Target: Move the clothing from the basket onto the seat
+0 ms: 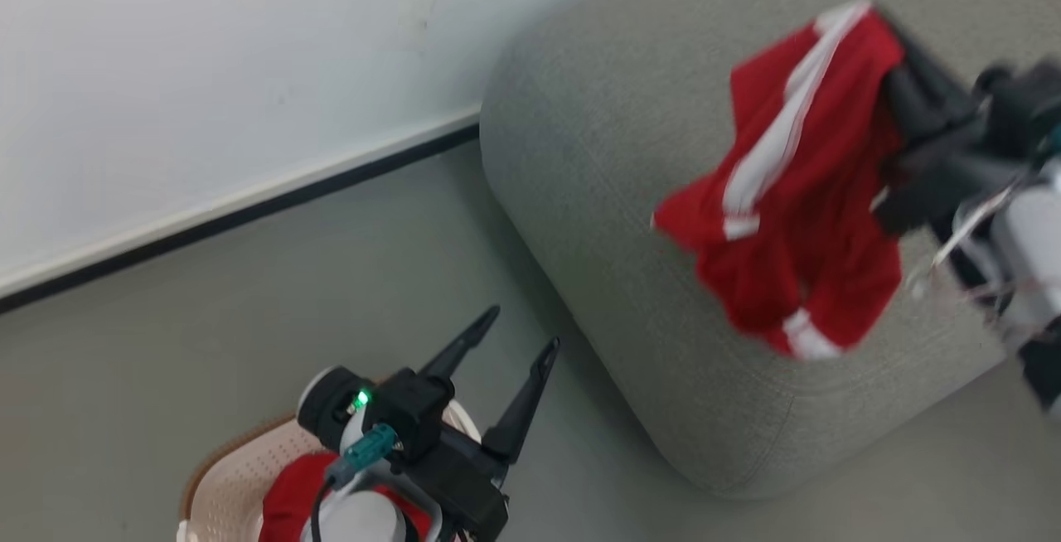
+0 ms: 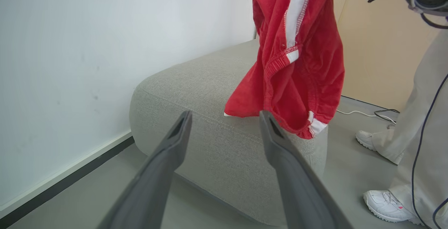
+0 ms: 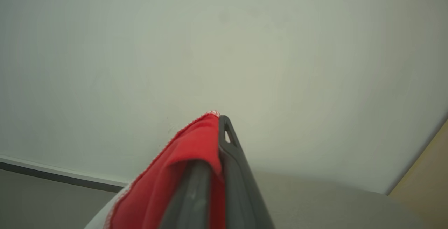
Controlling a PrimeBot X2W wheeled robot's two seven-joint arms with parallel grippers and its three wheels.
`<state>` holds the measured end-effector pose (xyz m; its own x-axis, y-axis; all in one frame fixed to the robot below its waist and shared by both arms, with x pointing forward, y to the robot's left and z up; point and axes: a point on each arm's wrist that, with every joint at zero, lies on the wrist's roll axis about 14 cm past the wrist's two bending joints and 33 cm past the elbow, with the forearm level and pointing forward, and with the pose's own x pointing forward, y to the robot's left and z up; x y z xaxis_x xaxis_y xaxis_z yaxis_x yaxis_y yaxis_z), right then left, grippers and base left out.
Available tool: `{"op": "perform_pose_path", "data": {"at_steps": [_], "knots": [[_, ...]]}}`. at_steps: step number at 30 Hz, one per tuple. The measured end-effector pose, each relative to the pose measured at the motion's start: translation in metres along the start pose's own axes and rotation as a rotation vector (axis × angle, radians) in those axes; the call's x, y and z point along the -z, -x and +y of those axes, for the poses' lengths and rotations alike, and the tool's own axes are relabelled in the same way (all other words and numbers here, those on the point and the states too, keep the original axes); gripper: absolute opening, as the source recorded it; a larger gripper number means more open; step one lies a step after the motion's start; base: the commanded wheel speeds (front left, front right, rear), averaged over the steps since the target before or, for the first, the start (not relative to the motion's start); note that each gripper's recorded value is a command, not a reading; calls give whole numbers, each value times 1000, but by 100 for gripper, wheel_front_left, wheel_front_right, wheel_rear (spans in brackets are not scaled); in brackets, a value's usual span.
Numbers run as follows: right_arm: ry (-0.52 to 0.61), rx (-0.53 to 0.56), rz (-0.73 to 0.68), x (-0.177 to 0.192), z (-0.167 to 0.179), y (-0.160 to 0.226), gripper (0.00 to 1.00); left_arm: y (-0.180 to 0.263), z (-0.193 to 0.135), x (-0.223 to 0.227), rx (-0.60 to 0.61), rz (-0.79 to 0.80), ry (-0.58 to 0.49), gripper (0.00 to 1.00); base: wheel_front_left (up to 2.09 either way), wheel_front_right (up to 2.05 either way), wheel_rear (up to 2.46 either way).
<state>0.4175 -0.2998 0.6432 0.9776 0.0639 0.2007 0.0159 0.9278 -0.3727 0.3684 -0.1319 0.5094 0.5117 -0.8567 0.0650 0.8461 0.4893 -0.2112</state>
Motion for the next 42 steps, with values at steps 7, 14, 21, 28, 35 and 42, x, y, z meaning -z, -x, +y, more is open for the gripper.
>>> {"op": "perform_pose_path", "data": {"at_steps": [7,14,21,28,35,42], "knots": [[46,85,-76,-42,-48,-70,0,-7,35,-7,-48,-33,0,100,0,0,0],[88,167,-69,-49,-87,-117,0,-12,63,-12,-75,-66,4,100,0,0,0],[86,218,36,-2,-101,-149,0,-14,94,-13,-108,-84,-21,100,0,0,0],[63,287,204,80,-108,-157,0,-20,119,-4,-125,-86,-14,100,0,0,0],[-23,198,347,169,-32,-175,0,-20,146,28,-156,-36,12,100,0,0,0],[-55,127,514,242,16,-155,0,-14,162,60,-187,29,34,100,0,0,0]]}}
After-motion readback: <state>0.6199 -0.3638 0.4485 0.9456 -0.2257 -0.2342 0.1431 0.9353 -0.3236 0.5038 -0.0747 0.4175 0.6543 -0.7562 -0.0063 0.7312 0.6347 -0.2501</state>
